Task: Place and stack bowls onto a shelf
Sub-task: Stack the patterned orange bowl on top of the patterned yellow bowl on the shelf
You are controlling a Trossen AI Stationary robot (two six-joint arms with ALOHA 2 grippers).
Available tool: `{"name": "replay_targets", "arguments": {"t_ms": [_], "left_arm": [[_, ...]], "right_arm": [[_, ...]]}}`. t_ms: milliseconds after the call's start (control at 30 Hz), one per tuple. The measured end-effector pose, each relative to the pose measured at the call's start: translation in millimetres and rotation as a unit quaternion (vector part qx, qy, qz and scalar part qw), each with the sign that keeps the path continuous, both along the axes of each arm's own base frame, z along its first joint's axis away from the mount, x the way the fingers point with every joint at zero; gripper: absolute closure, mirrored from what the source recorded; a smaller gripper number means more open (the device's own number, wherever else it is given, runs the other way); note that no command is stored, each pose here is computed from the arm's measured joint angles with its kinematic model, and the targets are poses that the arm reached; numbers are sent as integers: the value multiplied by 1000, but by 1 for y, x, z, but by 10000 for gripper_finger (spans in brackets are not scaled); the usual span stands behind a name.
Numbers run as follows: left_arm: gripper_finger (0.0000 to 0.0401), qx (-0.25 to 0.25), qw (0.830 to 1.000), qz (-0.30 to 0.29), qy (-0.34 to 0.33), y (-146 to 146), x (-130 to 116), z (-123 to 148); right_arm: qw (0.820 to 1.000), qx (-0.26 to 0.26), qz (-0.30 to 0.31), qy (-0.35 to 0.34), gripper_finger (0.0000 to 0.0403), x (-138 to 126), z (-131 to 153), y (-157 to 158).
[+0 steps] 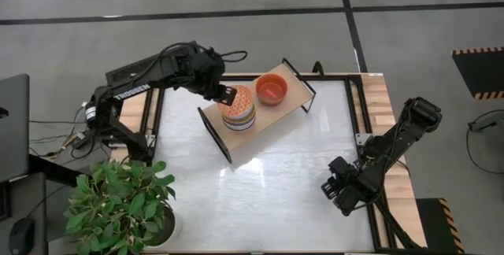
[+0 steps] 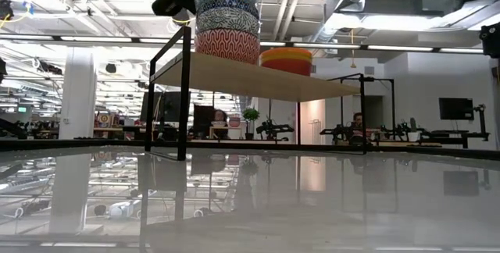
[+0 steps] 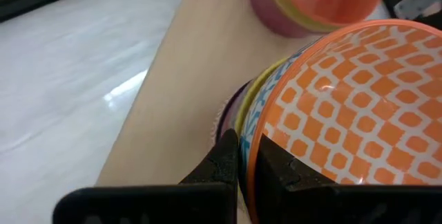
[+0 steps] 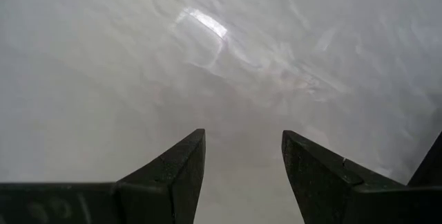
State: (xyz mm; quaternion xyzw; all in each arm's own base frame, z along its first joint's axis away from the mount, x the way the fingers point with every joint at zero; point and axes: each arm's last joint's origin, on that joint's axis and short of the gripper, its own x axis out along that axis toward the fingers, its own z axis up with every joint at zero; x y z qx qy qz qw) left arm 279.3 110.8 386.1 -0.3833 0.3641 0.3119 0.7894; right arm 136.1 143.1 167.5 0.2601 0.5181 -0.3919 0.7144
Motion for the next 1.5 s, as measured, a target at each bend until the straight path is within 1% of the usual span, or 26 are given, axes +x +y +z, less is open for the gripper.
{"name": "replay_targets", "arguments": {"t_ms": [300,400,500,767,933,1233,1433,1500], "left_arm": [[399,5,1000,-5,5,0,0,-1],[395,5,1000,-19,4,0,1,-1],[379,6,1000,-20,3,0,1,-1],[320,18,1000,-13,4,1,1,0],[297,29,999,-12,-16,3,2,4],[294,44,997,-12,-60,3,-2,24],[294,44,997,-14,-57,2,-3,25],[294,50,997,-13,-57,2,-2,25]], "right_arm": [[1000,-2,0,1,185,0,0,0],[1000,-2,0,2,185,0,0,0],[1000,-3,0,2,185,0,0,0],[1000,-2,-1,1,185,0,0,0],[1000,-2,-1,1,184,0,0,0],[1000,-1,-8,1,185,4,0,-4],[1000,-2,-6,3,184,5,0,-5],[1000,-2,-7,2,184,6,0,-5]]}}
